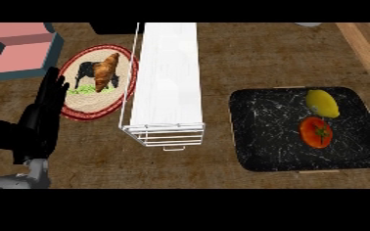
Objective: Pick the tomato from the tray and place it in the tiered shelf
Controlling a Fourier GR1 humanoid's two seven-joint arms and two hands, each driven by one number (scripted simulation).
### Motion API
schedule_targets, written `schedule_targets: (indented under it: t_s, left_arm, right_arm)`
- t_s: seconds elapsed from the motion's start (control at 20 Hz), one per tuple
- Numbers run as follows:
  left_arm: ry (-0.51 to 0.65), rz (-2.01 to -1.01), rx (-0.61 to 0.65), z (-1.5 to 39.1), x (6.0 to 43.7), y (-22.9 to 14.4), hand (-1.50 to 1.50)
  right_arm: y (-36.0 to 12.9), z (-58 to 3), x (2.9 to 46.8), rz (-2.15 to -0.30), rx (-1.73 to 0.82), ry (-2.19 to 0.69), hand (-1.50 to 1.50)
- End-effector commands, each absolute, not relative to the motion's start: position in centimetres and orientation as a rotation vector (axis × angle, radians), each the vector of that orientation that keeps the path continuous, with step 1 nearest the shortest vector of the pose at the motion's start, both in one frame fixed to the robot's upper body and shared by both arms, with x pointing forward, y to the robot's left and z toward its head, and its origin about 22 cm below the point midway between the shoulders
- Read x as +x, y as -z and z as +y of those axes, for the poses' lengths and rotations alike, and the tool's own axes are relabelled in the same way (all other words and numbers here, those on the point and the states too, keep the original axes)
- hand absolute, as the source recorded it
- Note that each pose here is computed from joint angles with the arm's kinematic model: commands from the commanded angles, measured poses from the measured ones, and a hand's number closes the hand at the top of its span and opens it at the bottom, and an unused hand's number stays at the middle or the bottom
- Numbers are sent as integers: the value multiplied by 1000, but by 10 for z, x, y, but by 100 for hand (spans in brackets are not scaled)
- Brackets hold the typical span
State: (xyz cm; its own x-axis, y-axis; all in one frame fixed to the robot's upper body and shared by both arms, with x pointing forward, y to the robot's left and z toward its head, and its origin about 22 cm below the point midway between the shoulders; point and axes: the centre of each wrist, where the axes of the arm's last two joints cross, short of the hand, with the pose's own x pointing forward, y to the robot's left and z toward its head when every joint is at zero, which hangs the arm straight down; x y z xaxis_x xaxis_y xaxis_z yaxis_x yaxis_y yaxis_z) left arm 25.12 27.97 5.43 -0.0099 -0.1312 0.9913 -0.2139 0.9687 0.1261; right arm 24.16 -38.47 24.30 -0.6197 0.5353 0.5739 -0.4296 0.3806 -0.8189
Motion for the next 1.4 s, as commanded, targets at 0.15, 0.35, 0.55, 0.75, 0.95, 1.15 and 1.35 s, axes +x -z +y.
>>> schedule_targets:
  t_s: [0.15, 0.35, 0.55, 0.75, 0.95, 1.15, 1.35]
  left_arm:
    - [-80, -1597, 269, 273, 248, -50, 0]
    - [-54, -1600, 256, 273, 254, -54, 0]
    - [-38, -1591, 254, 272, 253, -58, 0]
    - [-38, -1607, 254, 268, 255, -66, 0]
    - [-33, -1608, 257, 255, 248, -32, 0]
    - [-59, -1598, 246, 264, 253, -61, 0]
    - [-20, -1609, 264, 267, 260, -58, 0]
  right_arm:
    - [-223, -349, 205, -1621, -419, -1618, -150]
    - [-207, -335, 187, -1586, -491, -1598, -150]
    - [-191, -327, 201, -1517, -669, -1636, -150]
    - [-170, -333, 188, -1397, -807, -1695, -150]
    - [-144, -342, 196, -1357, -878, -1648, -150]
    - [-123, -353, 198, -1408, -805, -1635, -150]
    - [-86, -351, 215, -1363, -787, -1678, -150]
